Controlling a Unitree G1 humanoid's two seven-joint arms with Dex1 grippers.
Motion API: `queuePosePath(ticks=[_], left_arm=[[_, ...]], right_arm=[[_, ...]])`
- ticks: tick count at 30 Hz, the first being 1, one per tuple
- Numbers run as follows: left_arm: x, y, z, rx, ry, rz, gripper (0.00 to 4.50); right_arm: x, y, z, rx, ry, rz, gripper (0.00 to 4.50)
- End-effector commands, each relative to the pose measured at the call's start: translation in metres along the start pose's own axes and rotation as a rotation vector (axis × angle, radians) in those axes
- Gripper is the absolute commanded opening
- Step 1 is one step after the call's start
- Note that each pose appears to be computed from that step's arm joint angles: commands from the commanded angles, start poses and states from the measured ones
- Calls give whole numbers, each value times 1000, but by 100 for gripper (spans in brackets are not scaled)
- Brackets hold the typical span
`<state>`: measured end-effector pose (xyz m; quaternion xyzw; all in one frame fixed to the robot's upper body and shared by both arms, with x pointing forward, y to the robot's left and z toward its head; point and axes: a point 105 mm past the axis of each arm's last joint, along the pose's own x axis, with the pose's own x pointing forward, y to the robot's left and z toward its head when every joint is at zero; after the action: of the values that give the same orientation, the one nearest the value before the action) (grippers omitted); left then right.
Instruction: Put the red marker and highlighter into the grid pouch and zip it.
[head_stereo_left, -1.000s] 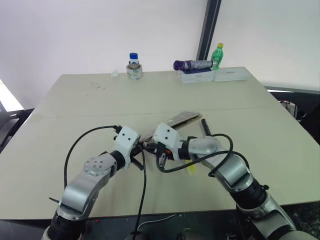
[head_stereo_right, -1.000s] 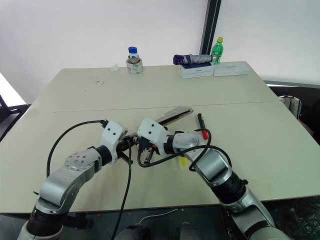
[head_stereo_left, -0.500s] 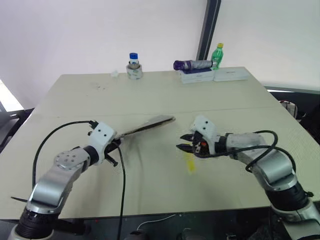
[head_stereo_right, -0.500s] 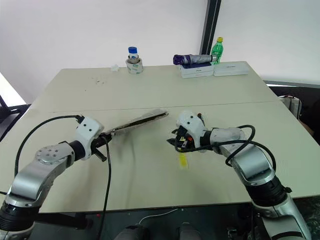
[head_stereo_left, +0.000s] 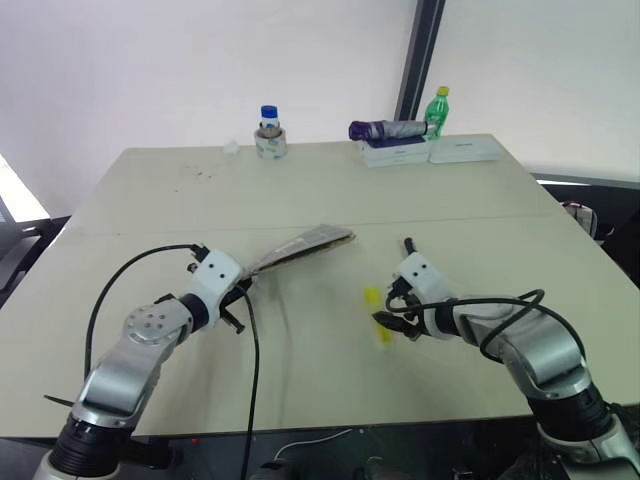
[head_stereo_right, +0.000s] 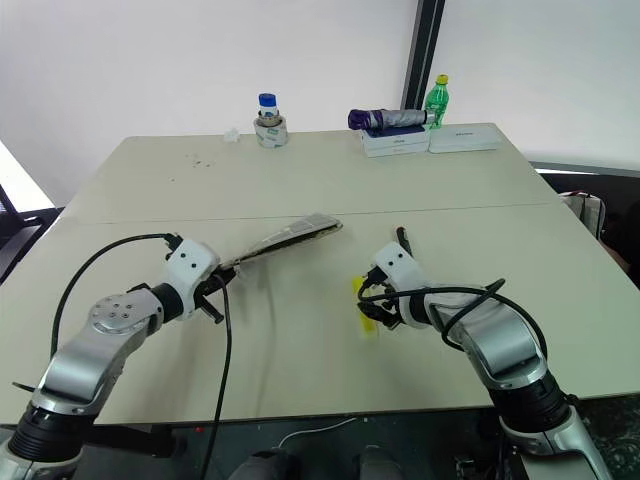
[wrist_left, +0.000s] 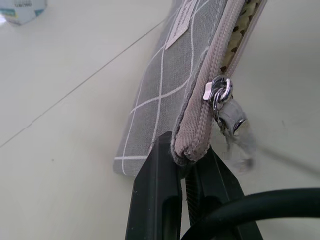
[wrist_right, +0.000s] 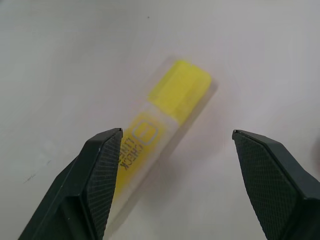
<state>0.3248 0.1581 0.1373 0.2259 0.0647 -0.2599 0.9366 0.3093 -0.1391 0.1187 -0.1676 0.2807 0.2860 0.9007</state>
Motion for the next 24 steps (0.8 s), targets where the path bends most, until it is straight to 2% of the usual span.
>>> queuePosePath(ticks=[1, 7, 11, 14, 17, 18, 20, 24], left_arm=[[-1, -3, 2, 37, -21, 13, 0], [-2, -4, -4, 47, -12, 8, 0], [-3, -5, -3, 47, -16, 6, 0], [-3, -5, -3, 48, -17, 1, 0], [-3, -6, -3, 49, -16, -5, 0], [-3, -6, -3, 49, -16, -7, 0], [-3, -6, -3, 50, -15, -14, 0], [-2, -4, -2, 48, -14, -20, 0]], right_arm=[[-1, 12, -9, 50, 58, 20, 361], [3, 22, -4, 104, 68, 34, 361], [6, 17, -9, 89, 106, -19, 361], [4, 13, -11, 72, 120, -39, 274], [2, 7, -8, 55, 115, -57, 121], [1, 6, -7, 50, 111, -57, 84], [-3, 4, 5, -40, 56, -46, 83], [-18, 2, 40, -425, -138, -24, 83]])
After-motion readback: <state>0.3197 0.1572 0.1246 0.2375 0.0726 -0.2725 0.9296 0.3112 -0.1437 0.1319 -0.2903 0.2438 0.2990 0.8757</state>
